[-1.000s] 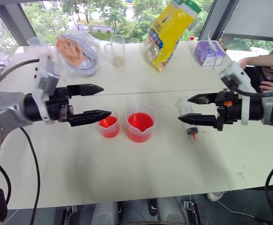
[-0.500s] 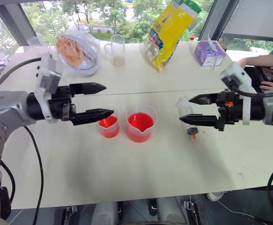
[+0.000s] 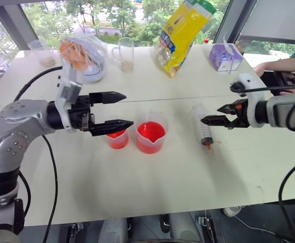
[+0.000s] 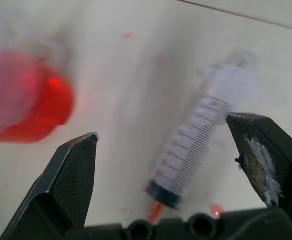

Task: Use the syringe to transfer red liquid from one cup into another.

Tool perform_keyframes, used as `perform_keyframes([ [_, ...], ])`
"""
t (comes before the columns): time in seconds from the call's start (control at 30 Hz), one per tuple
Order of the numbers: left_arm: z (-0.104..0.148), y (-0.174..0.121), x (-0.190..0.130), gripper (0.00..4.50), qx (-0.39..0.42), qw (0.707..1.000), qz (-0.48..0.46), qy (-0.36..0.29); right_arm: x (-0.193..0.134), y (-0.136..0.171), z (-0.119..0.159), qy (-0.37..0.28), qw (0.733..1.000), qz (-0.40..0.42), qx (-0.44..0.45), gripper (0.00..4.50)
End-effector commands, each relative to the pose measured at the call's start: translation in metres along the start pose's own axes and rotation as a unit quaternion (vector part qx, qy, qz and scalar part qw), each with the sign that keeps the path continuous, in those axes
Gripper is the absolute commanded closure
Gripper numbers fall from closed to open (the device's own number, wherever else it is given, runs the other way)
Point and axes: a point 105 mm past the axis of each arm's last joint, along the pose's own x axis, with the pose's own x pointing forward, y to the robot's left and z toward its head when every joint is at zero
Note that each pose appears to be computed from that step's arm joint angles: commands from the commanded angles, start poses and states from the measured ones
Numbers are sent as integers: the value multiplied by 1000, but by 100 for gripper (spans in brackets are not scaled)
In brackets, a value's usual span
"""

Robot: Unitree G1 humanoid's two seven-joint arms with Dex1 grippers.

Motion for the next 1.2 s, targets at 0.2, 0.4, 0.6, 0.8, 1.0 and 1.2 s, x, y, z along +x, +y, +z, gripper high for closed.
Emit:
perform_keyframes([
  [0.2, 2, -3, 9, 0, 34, 999, -17, -15, 34, -19, 8, 26, 998, -35, 49, 5],
  [0.4, -2, -2, 12, 0, 35, 999, -17, -21, 62, -24, 0, 61, 997, -44, 36, 5],
  [0.6, -4, -5, 10, 0, 36, 999, -7, -21, 85, -29, -13, 92, 994, -49, 23, 58],
  [0.8, -5, -5, 8, 0, 37, 999, 1, -19, 92, -28, -12, 96, 994, -41, 17, 311],
  [1.0, -1, 1, 6, 0, 45, 999, 1, -14, 75, -25, 13, 42, 998, -46, -3, 311],
  [1.2, 11, 14, 7, 0, 59, 998, -5, -16, 14, 27, 90, -211, 974, 30, -78, 311],
])
